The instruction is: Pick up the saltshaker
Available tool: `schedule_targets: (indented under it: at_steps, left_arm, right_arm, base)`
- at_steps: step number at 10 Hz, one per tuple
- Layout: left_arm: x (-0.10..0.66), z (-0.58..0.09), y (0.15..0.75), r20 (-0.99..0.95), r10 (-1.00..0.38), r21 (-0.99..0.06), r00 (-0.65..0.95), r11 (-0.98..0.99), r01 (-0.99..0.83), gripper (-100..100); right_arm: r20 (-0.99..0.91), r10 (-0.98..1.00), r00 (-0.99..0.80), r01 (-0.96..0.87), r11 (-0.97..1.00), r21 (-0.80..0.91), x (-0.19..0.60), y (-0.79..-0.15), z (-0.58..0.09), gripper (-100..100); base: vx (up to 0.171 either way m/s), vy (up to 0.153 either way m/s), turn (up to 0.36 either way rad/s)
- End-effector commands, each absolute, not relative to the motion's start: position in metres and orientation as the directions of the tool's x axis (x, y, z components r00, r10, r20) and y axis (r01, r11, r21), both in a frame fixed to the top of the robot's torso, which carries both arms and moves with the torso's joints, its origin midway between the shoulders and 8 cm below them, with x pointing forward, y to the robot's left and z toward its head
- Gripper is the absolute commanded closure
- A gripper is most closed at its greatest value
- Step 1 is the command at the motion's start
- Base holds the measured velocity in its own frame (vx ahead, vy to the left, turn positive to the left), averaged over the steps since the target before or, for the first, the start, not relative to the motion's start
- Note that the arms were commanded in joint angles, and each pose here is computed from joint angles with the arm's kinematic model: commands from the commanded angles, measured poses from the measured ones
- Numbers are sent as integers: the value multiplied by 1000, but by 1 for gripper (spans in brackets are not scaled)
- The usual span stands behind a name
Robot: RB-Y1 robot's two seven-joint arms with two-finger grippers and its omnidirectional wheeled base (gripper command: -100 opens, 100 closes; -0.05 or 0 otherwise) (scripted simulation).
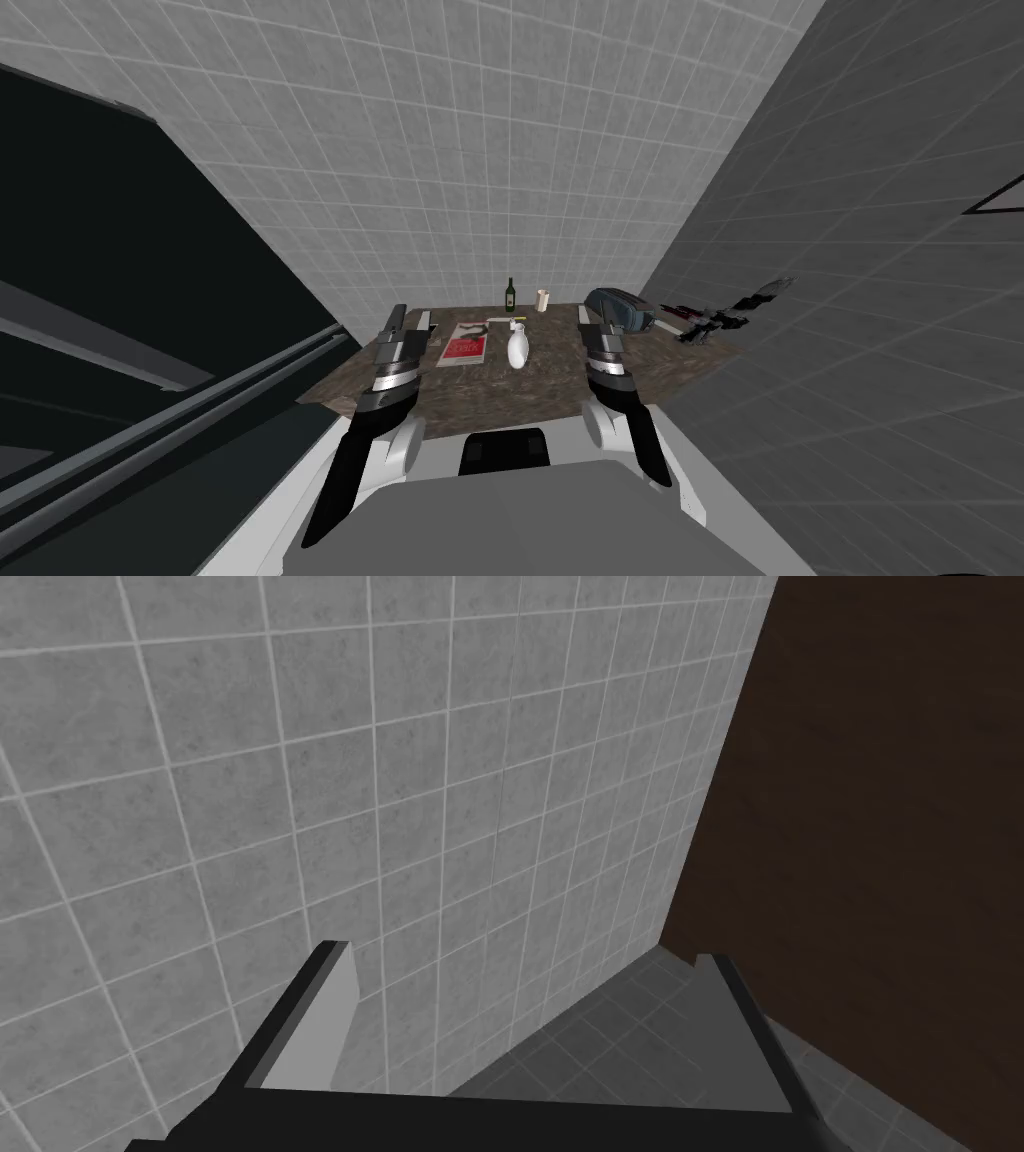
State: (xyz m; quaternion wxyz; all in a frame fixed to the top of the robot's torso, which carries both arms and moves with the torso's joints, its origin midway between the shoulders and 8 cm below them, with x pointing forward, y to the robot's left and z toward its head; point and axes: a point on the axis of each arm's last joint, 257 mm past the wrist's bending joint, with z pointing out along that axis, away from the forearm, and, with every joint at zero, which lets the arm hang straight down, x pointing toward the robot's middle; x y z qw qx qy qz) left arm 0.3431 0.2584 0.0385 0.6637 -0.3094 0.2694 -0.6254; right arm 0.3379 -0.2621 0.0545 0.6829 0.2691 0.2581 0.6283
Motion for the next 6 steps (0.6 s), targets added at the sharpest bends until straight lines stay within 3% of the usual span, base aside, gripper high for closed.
schedule_targets:
  at_steps: [1,6]
  left_arm:
    - [343,38,258,29,-997,-748,73,26,664,0]
    - [343,39,258,29,-997,-748,72,26,664,0]
  right_arm:
    - [2,1000,31,-711,21,703,347,-264,49,-100]
    - [132,989,-69,-677,-143,721,376,-280,32,-100]
  base:
    - [-31,-32,169]
    - [-60,-51,186]
